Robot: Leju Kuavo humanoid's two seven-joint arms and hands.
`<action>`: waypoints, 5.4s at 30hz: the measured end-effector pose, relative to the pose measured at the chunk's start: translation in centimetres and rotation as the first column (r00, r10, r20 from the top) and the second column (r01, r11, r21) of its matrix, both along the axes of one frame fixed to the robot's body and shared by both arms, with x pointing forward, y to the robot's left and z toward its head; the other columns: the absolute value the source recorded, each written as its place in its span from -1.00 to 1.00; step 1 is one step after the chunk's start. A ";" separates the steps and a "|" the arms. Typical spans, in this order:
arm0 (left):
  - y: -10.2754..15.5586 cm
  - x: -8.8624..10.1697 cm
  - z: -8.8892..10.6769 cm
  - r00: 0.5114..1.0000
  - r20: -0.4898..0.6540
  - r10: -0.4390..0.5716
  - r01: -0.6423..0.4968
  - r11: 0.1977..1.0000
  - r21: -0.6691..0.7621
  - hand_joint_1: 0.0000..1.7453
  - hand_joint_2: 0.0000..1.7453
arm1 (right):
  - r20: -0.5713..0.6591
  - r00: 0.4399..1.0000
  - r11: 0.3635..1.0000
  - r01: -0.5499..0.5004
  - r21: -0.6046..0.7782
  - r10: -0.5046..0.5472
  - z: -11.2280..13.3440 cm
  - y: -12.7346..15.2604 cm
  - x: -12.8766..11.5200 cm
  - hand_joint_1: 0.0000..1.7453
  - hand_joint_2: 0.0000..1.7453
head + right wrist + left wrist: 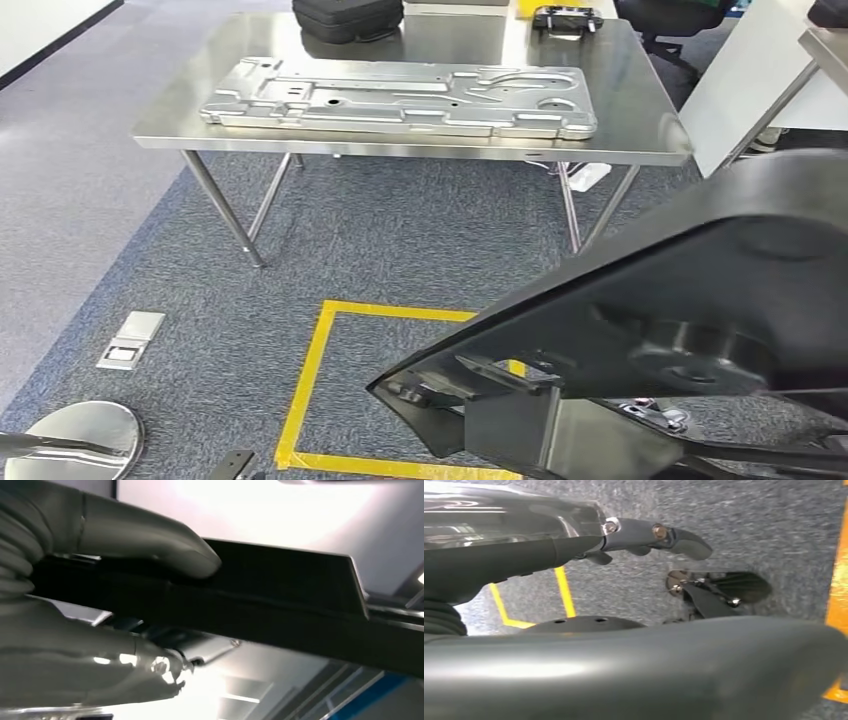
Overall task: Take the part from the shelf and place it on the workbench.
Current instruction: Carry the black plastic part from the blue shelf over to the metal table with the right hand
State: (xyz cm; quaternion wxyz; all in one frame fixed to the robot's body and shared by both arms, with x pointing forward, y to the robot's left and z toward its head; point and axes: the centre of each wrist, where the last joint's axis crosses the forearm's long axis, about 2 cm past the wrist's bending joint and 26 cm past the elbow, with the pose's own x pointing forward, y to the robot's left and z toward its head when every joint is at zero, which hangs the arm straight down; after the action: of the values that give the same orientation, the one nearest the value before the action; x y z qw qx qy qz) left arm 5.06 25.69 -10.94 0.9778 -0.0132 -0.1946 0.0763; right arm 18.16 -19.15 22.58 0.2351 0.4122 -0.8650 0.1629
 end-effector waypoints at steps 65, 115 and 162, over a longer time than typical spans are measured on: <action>0.1 -0.2 0.0 0.999 -0.014 0.029 -0.029 1.000 -0.003 -1.00 1.00 | -0.048 0.995 0.989 0.085 -0.122 -0.091 -0.3 -1.0 1.3 1.00 1.00; -1.2 -0.2 0.1 0.997 -0.029 0.077 -0.078 0.996 -0.044 -1.00 1.00 | 0.052 0.969 0.947 0.247 -0.206 -0.242 0.6 -6.3 -0.9 1.00 1.00; -1.5 -0.2 0.1 0.997 -0.031 0.077 -0.078 0.996 -0.041 -1.00 1.00 | 0.054 0.966 0.939 0.259 -0.225 -0.253 0.6 -7.2 0.2 1.00 1.00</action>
State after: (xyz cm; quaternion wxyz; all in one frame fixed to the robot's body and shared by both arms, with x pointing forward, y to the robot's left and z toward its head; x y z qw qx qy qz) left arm 4.87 24.21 -10.85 0.9764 -0.0251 -0.1791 0.1182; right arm 18.38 -26.40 23.14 0.2899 0.2639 -0.8894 0.2352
